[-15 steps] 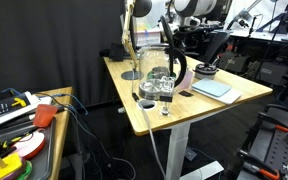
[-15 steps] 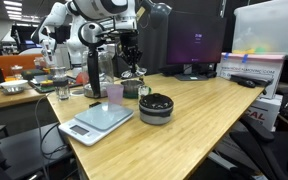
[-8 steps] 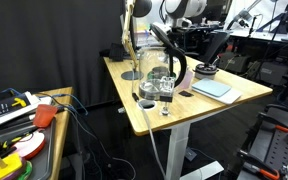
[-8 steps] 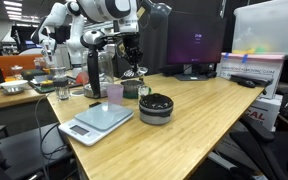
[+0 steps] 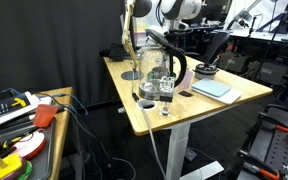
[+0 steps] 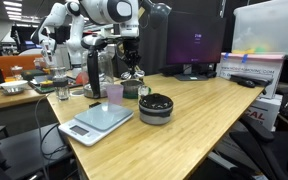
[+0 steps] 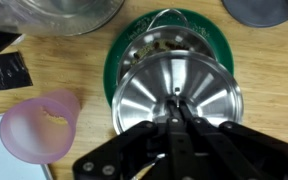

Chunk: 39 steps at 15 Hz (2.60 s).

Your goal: Take the silver lid from the table and place it on the silver pot

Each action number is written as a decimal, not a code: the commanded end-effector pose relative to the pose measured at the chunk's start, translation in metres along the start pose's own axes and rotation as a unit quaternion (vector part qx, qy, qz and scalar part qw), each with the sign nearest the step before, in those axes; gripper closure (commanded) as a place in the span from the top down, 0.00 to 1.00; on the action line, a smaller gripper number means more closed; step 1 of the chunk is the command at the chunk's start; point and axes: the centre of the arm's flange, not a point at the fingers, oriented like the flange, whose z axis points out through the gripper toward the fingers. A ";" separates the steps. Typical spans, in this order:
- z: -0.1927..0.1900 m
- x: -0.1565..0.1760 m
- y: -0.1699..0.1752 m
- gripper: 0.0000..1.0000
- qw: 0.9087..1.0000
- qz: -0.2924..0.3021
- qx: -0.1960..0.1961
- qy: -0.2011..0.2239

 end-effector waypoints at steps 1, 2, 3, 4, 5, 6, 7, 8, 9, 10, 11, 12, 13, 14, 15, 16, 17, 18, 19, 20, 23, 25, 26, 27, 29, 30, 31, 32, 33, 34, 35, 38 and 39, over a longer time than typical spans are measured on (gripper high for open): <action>0.003 -0.011 -0.009 0.01 0.999 -0.008 -0.023 -0.022; 0.005 -0.013 -0.009 0.01 0.999 -0.008 -0.027 -0.027; 0.007 -0.016 -0.009 0.01 0.999 -0.007 -0.031 -0.031; 0.008 -0.017 -0.010 0.01 0.999 -0.007 -0.033 -0.033; 0.010 -0.017 -0.010 0.01 0.999 -0.008 -0.036 -0.033; 0.011 -0.017 -0.011 0.01 0.999 -0.008 -0.037 -0.031; 0.012 -0.017 -0.011 0.01 0.999 -0.008 -0.038 -0.030; 0.014 -0.016 -0.013 0.01 0.999 -0.008 -0.038 -0.027; 0.016 -0.016 -0.014 0.01 0.999 -0.007 -0.040 -0.028; 0.019 -0.015 -0.015 0.01 0.999 -0.007 -0.040 -0.025; 0.022 -0.015 -0.016 0.01 0.999 -0.006 -0.041 -0.023; 0.024 -0.014 -0.018 0.01 0.999 -0.004 -0.040 -0.021; 0.027 -0.013 -0.020 0.01 0.999 -0.002 -0.038 -0.016; 0.030 -0.011 -0.022 0.01 0.999 0.000 -0.041 -0.016; 0.032 -0.010 -0.023 0.01 0.999 0.001 -0.043 -0.017; 0.034 -0.009 -0.024 0.01 0.999 0.001 -0.043 -0.015; 0.036 -0.008 -0.024 0.01 0.999 0.002 -0.045 -0.015; 0.038 -0.008 -0.024 0.01 0.999 0.002 -0.046 -0.016; 0.039 -0.008 -0.024 0.01 0.999 0.001 -0.049 -0.016; 0.042 -0.008 -0.023 0.01 0.999 0.000 -0.052 -0.016; 0.046 -0.013 -0.020 0.01 0.998 -0.007 -0.061 -0.017; 0.044 -0.015 -0.021 0.01 0.998 -0.008 -0.060 -0.018; 0.044 -0.015 -0.021 0.01 0.998 -0.008 -0.059 -0.018; 0.043 -0.016 -0.022 0.01 0.998 -0.008 -0.058 -0.018; 0.043 -0.017 -0.023 0.01 0.998 -0.009 -0.057 -0.019; 0.042 -0.017 -0.023 0.01 0.998 -0.010 -0.057 -0.019; 0.042 -0.019 -0.023 0.01 0.998 -0.011 -0.055 -0.019; 0.041 -0.020 -0.024 0.01 0.998 -0.013 -0.053 -0.017; 0.040 -0.022 -0.025 0.01 0.998 -0.014 -0.053 -0.017; 0.040 -0.023 -0.025 0.01 0.998 -0.016 -0.052 -0.016; 0.041 -0.023 -0.025 0.01 0.998 -0.016 -0.052 -0.015; 0.042 -0.024 -0.026 0.01 0.998 -0.016 -0.054 -0.014; 0.043 -0.024 -0.026 0.01 0.998 -0.016 -0.057 -0.011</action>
